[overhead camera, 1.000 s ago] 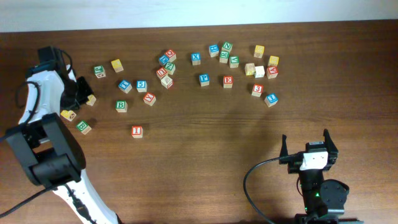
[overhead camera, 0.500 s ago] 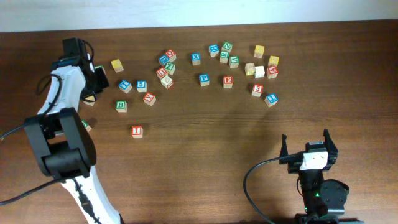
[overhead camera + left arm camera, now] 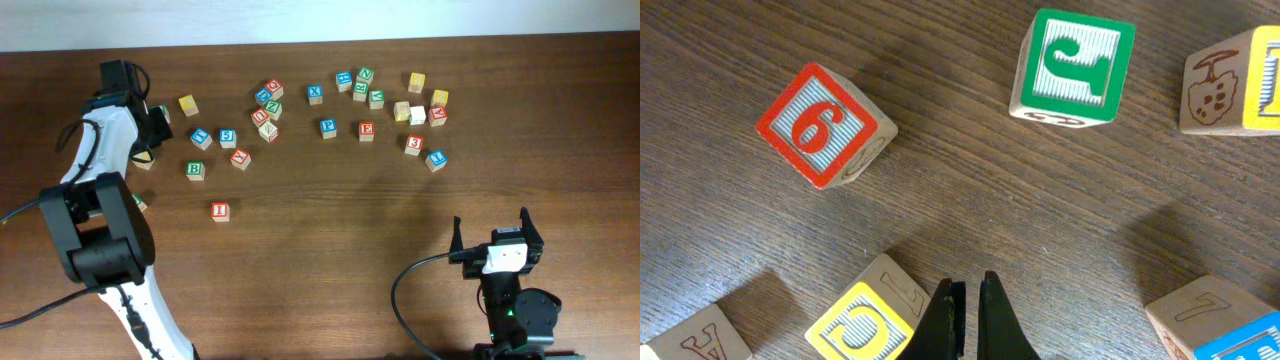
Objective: Spell out ICRA
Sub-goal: 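Position the open left gripper above the yellow-bordered C block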
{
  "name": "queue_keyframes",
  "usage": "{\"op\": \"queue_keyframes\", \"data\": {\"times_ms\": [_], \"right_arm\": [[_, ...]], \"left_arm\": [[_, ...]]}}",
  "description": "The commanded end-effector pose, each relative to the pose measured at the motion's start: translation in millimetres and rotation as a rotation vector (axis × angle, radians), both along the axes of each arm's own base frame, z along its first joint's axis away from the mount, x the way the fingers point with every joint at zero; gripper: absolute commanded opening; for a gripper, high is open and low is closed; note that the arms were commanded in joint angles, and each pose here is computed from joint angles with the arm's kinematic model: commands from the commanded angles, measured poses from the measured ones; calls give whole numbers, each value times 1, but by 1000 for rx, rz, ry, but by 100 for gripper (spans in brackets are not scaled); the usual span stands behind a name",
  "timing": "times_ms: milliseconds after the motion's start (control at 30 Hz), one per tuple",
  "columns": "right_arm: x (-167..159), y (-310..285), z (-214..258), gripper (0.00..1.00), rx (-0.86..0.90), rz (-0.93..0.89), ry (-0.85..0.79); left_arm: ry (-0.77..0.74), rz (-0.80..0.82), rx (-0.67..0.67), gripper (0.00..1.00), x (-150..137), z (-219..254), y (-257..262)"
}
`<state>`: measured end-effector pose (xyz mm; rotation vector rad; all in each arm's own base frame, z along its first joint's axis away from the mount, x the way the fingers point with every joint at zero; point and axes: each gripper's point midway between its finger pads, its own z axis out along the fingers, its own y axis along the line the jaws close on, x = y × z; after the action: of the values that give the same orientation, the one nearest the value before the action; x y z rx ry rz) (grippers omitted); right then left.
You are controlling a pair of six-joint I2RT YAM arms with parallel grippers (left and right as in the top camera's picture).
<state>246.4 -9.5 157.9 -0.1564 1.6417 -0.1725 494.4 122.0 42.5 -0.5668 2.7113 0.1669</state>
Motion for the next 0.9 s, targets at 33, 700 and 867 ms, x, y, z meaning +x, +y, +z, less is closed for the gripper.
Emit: {"op": "queue_keyframes", "data": {"times_ms": [33,700,867], "right_arm": [[0,1,-2,98,5,8,4],[0,1,-2,98,5,8,4],[0,1,-2,98,5,8,4]], "left_arm": [[-16,14,16,0,6,-1,6],[13,22,35,0,-4,-14,8],[27,22,32,0,-8,-18,7]]}}
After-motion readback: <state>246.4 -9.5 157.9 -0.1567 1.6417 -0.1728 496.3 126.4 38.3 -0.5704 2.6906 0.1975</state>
